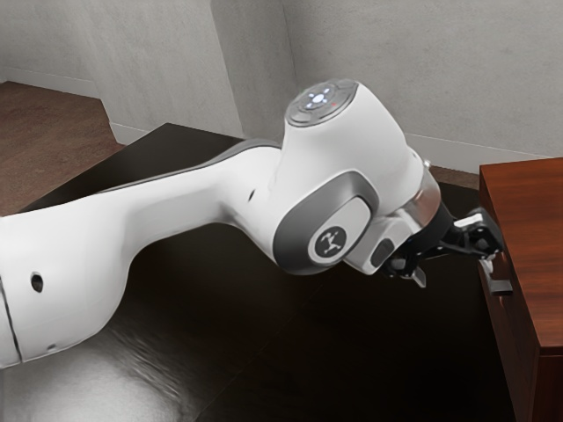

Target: Pull the drawer handle with one arm to open the drawer

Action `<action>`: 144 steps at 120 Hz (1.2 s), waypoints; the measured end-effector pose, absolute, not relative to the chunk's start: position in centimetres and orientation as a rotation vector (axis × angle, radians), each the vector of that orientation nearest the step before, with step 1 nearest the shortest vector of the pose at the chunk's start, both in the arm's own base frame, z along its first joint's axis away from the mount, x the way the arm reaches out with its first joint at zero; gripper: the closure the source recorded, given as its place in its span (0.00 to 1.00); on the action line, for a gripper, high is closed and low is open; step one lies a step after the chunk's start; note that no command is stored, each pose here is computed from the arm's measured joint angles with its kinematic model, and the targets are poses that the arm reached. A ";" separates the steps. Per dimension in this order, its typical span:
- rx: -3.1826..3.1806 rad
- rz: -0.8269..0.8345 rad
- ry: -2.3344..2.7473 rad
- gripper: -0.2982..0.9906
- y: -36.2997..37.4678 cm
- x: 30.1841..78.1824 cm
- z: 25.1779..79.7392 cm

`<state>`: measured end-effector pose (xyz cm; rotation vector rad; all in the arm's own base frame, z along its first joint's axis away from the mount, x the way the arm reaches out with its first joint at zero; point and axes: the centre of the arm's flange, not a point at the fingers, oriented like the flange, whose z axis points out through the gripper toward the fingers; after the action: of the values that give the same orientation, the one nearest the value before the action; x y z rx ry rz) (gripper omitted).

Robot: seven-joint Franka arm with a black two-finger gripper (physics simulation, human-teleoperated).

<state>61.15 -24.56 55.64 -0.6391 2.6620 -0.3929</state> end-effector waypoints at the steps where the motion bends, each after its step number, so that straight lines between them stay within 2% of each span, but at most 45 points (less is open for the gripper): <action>1: -0.639 -0.393 2.662 0.25 -24.6 61.2 55.6; 19: -0.642 -0.396 2.660 0.34 -24.7 61.1 55.6; 41: -0.639 -0.412 2.637 0.39 -25.0 61.7 56.5; 69: -0.677 -0.439 2.655 0.38 -23.8 63.4 54.9; 128: -0.649 -0.406 2.661 0.45 -23.6 61.2 55.5; 144: -0.671 -0.391 2.662 0.42 -22.3 61.1 55.0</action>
<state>61.07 -22.35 55.00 -0.6713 2.6620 -0.3910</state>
